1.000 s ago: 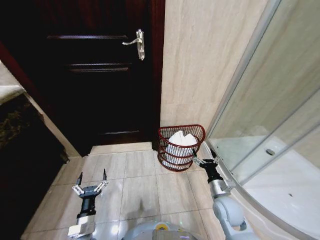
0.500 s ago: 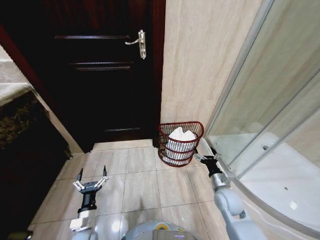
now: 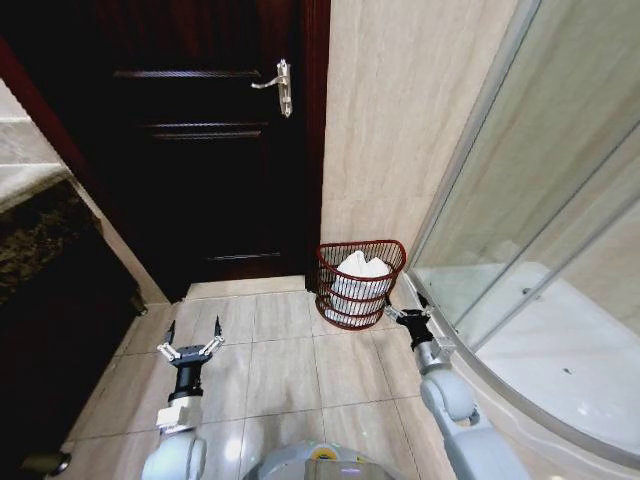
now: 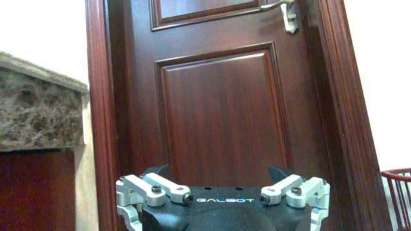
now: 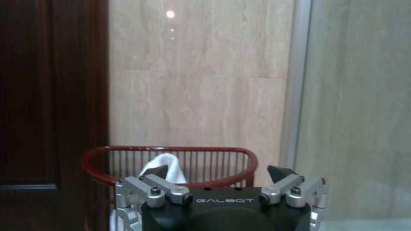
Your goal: Discard the used towel into the hamper.
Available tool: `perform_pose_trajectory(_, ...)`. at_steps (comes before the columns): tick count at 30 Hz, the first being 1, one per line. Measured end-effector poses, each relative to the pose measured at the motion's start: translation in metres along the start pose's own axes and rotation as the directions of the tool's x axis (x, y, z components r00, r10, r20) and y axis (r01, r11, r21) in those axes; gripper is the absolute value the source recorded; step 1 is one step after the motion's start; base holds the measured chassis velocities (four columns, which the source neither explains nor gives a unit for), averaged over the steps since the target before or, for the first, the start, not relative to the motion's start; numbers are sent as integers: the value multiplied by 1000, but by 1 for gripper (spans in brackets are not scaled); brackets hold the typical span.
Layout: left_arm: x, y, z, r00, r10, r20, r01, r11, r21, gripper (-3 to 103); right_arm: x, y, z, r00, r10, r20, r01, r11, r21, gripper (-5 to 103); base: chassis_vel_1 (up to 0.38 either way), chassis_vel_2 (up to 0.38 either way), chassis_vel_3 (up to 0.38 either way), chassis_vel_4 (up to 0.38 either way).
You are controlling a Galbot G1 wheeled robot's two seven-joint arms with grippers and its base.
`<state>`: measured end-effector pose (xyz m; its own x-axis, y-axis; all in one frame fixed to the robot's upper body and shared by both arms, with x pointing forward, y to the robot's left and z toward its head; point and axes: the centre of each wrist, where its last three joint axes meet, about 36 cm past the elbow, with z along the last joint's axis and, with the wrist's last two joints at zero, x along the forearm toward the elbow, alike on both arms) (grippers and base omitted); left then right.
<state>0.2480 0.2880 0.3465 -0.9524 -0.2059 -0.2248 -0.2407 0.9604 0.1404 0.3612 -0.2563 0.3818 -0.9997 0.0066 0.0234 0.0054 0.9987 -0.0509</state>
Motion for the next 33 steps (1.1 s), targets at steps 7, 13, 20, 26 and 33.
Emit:
perform_pose_trajectory(7,-2,-8,-4,999,51,14,-51,999,0,100,8,-1,-8,999,34,-30,-34,999,13,100,0,0,0,0)
perform_pose_trajectory(13,-5,-7,-4,999,44,16,-44,999,-1,100,-3,6,1,1000,24,-19,-24,1000,14,100,0,0,0,0)
perform_pose_trajectory(20,-7,0,-7,999,13,30,-14,1000,25,100,6,11,-9,1000,26,11,-27,999,20,100,0,0,0,0)
perform_pose_trajectory(26,-3,1,2,999,14,29,-14,999,29,100,19,0,-20,998,59,30,-60,998,20,100,0,0,0,0)
perform_pose_trajectory(33,1,-1,3,999,26,26,-27,999,32,100,26,11,-27,998,41,46,-40,999,-7,100,0,0,0,0)
